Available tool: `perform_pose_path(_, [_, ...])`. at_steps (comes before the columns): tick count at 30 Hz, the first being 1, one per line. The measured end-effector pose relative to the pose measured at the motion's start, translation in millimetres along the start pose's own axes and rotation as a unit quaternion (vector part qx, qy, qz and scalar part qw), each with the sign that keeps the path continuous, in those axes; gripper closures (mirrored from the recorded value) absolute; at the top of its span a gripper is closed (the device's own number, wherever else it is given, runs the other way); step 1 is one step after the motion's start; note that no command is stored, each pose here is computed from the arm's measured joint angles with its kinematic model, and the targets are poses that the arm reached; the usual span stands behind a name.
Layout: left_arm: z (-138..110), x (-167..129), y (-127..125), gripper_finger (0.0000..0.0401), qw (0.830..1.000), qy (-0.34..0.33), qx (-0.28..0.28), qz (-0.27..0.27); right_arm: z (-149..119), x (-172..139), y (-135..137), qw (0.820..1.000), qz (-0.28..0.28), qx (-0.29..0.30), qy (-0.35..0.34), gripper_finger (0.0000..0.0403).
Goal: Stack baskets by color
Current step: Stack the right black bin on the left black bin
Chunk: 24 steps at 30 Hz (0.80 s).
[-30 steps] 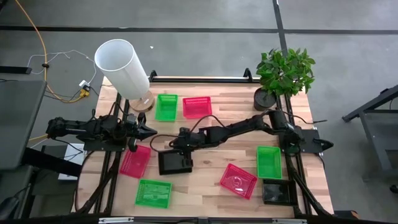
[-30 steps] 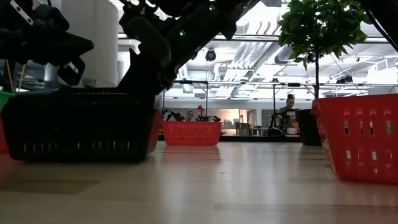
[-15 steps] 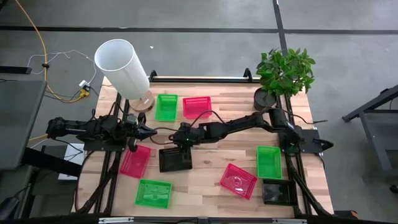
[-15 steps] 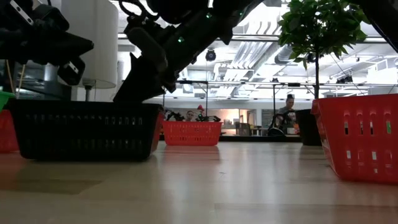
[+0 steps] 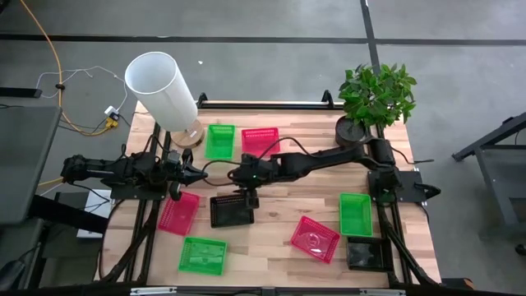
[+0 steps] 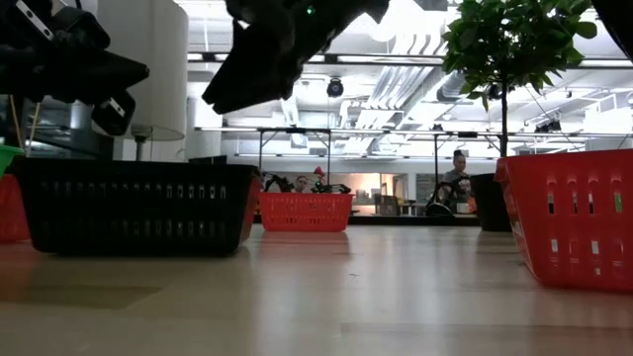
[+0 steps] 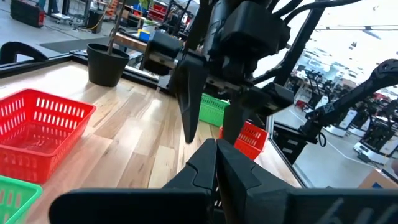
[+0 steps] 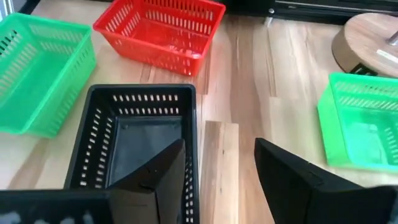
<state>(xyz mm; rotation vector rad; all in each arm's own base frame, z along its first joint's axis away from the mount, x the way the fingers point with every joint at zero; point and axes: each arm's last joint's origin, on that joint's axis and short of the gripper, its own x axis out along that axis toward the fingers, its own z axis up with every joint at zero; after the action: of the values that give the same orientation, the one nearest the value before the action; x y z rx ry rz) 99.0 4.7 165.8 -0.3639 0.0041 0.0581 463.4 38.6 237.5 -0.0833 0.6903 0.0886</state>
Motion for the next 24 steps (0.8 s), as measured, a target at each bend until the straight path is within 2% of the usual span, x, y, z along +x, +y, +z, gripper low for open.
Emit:
perform_pose_path(5, [0.0, 0.0, 0.0, 0.04, 1.0, 0.0, 0.0, 0.0, -1.9, -9.9, -0.6, 0.999, -0.003, -0.015, 0.03, 0.0222])
perform_pose_path(10, [0.1, 0.0, 0.0, 0.04, 1.0, 0.0, 0.0, 0.0, -11.3, -23.3, -1.4, 0.994, -0.017, -0.024, 0.102, 0.0222])
perform_pose_path(15, [0.1, 0.0, 0.0, 0.04, 1.0, 0.0, 0.0, 0.0, -22.2, -42.6, 0.3, 0.982, -0.02, -0.001, 0.186, 0.0222])
perform_pose_path(21, [0.0, 0.0, 0.0, 0.04, 1.0, 0.0, 0.0, 0.0, -36.4, -52.1, 27.4, 0.964, -0.033, 0.002, 0.264, 0.0222])
perform_pose_path(24, [-0.1, 0.0, 0.0, 0.04, 1.0, 0.0, 0.0, 0.0, -54.3, -54.7, 45.7, 0.958, -0.055, 0.005, 0.281, 0.0222])
